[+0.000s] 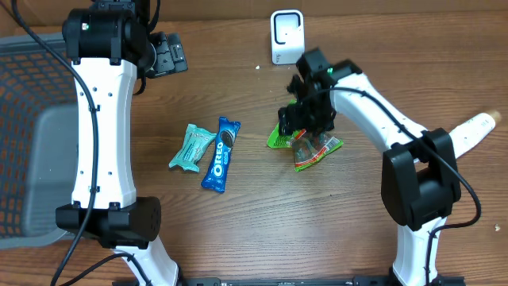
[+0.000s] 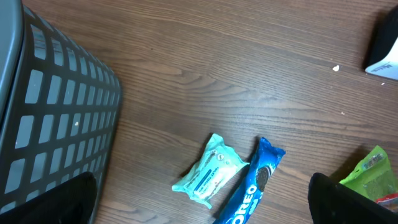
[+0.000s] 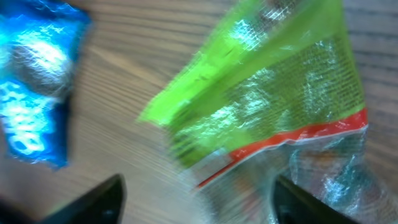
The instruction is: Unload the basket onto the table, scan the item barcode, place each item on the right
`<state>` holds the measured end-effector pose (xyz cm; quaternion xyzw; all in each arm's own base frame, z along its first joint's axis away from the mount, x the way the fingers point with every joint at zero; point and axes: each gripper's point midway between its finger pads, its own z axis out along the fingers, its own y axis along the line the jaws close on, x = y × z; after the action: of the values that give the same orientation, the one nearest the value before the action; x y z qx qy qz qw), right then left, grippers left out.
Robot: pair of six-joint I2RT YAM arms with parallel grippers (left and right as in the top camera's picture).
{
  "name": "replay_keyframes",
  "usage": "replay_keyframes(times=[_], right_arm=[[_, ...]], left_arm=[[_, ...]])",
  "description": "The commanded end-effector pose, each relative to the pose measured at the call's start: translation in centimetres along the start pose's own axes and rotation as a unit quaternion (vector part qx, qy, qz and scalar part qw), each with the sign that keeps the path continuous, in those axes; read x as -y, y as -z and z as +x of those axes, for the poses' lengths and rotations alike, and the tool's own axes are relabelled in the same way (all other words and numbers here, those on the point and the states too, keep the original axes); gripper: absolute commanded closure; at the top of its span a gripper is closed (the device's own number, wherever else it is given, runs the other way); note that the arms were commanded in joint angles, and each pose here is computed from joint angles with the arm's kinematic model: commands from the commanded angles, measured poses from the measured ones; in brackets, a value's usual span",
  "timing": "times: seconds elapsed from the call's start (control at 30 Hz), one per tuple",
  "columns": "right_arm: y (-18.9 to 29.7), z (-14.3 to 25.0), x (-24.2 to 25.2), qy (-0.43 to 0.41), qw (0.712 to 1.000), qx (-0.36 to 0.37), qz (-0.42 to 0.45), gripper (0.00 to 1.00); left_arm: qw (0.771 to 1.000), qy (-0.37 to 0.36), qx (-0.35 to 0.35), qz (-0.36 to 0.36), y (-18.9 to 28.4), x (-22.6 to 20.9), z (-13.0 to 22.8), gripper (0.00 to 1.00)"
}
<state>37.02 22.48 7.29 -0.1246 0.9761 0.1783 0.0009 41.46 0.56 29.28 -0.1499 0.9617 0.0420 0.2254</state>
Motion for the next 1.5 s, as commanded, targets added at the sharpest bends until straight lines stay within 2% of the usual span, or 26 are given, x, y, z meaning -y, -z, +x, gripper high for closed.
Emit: replay_keyframes(times=[0.0,0.13,0.27,0.4,0.5,0.6,0.77,0.9,1.03,1.17,1.23,1.3,1.4,1.43,1.47], right_arm=[[2.6,-0.7,-4.0,-0.003,0.998,0.011,-0.068,0.38],[0.8,1.3,-5.1,-0.023,0.997,-0.024,-0.072,0.54],[-2.0,3.2,-5.8,-0.008,0.997,-0.048,-0.065,0.58],[-4.1,5.4,-3.9,-0.007,0.997,-0.072,-0.013,0.59],[-4.6,6.7,-1.7,-0.01,0.995,-0.09,0.041,0.59],[-4.0,7.2,1.8,-0.012,0.987,-0.092,0.131,0.59],[-0.5,5.4,9.4,-0.008,0.942,-0.047,0.333,0.57],[1.3,2.9,12.4,-0.013,0.92,0.006,0.392,0.57],[1.9,0.4,14.0,0.006,0.919,0.04,0.393,0.56],[3.4,-1.9,14.9,-0.008,0.916,0.082,0.393,0.56],[4.6,-2.7,14.4,-0.03,0.924,0.099,0.369,0.53],[5.4,-3.5,12.7,-0.036,0.943,0.109,0.314,0.51],[6.4,-5.1,7.2,-0.036,0.978,0.135,0.152,0.51],[6.6,-6.0,4.9,-0.051,0.984,0.149,0.085,0.58],[6.6,-6.5,4.0,-0.066,0.983,0.158,0.06,0.69]], left_arm=[[1.0,-0.008,0.002,-0.006,-0.1,-0.2,-0.1,0.01],[1.0,-0.008,0.002,-0.006,-0.1,-0.2,-0.1,0.0],[1.0,-0.008,0.002,-0.006,-0.1,-0.2,-0.1,0.0],[1.0,-0.008,0.002,-0.006,-0.1,-0.2,-0.1,0.0],[1.0,-0.008,0.002,-0.006,-0.1,-0.2,-0.1,0.0],[1.0,-0.008,0.002,-0.006,-0.1,-0.2,-0.1,0.0],[1.0,-0.008,0.002,-0.006,-0.1,-0.2,-0.1,0.0],[1.0,-0.008,0.002,-0.006,-0.1,-0.2,-0.1,0.0],[1.0,-0.008,0.002,-0.006,-0.1,-0.2,-0.1,0.0],[1.0,-0.008,0.002,-0.006,-0.1,-0.2,-0.1,0.0],[1.0,-0.008,0.002,-0.006,-0.1,-0.2,-0.1,0.01],[1.0,-0.008,0.002,-0.006,-0.1,-0.2,-0.1,0.0],[1.0,-0.008,0.002,-0.006,-0.1,-0.2,-0.1,0.0],[1.0,-0.008,0.002,-0.006,-0.1,-0.2,-0.1,0.0],[1.0,-0.008,0.001,-0.006,-0.1,-0.2,-0.1,0.0]])
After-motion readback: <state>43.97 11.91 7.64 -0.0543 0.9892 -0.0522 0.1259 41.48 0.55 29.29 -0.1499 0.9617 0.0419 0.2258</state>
